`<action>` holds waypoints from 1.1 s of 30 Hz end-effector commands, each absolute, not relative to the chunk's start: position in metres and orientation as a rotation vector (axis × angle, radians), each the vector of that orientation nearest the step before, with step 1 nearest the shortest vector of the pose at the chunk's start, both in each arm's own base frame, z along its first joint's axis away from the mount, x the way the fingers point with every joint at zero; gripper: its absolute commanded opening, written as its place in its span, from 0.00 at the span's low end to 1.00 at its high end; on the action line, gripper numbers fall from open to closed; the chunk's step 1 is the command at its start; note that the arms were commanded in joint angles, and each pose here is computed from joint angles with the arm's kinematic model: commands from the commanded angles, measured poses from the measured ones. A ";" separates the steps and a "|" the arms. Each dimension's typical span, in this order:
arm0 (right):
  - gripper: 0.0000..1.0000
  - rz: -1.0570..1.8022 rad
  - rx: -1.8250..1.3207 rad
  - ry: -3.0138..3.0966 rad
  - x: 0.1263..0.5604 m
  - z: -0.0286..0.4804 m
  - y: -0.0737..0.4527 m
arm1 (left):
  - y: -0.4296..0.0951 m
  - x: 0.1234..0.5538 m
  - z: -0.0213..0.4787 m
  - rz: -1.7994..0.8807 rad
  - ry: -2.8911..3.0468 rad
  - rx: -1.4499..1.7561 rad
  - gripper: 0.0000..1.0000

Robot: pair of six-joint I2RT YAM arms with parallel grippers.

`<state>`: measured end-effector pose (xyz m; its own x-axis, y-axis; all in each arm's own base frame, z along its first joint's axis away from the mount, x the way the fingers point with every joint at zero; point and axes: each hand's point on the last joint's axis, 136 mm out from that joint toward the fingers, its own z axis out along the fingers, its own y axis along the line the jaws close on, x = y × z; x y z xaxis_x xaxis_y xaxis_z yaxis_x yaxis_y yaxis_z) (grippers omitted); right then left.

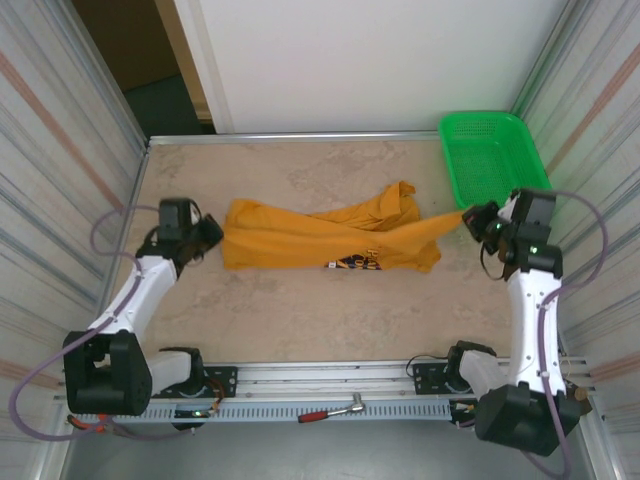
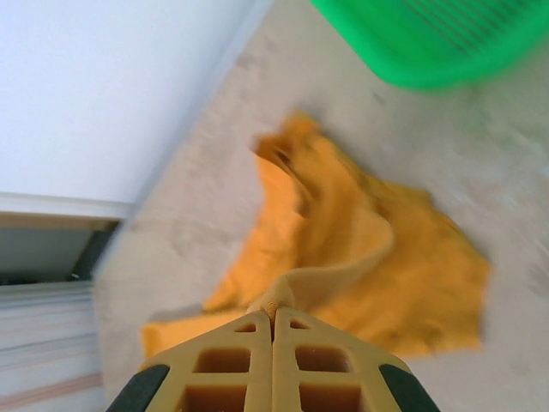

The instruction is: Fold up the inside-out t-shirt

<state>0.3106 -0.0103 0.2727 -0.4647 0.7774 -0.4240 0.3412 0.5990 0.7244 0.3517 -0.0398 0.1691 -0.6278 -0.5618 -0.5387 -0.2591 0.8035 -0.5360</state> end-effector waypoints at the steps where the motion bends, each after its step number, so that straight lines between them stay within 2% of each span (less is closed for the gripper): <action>1: 0.00 0.785 0.785 1.884 0.338 0.355 -0.015 | -0.045 0.377 0.265 -0.667 2.088 -0.483 0.00; 6: 0.00 0.841 0.697 1.680 0.355 0.465 -0.031 | -0.035 0.408 0.389 -0.776 1.861 -0.431 0.00; 10: 0.00 0.906 0.651 1.516 0.348 0.539 -0.045 | -0.022 0.412 0.478 -0.830 1.661 -0.417 0.00; 17: 0.00 1.034 0.539 1.225 0.292 0.656 -0.052 | -0.025 0.368 0.616 -0.928 1.351 -0.311 0.00; 20: 0.00 1.024 0.488 1.147 0.266 0.687 -0.045 | -0.025 0.348 0.651 -0.913 1.273 -0.274 0.00; 22: 0.00 1.026 0.465 1.110 0.256 0.700 -0.041 | -0.024 0.345 0.661 -0.903 1.254 -0.264 0.00; 25: 0.00 1.041 0.456 1.101 0.262 0.705 -0.041 | -0.017 0.364 0.649 -0.871 1.291 -0.298 0.00; 28: 0.00 1.055 0.470 1.149 0.293 0.691 -0.041 | -0.009 0.403 0.618 -0.857 1.356 -0.355 0.00; 33: 0.00 1.077 0.500 1.293 0.374 0.652 -0.034 | 0.005 0.480 0.565 -0.869 1.463 -0.434 0.00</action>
<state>0.3168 -0.0183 0.6871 -0.0633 0.8460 -0.5294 -0.4550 0.4477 0.7698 0.4204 -0.0158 0.6148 -0.0593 -0.7094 -0.7023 0.3527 0.6433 -0.6795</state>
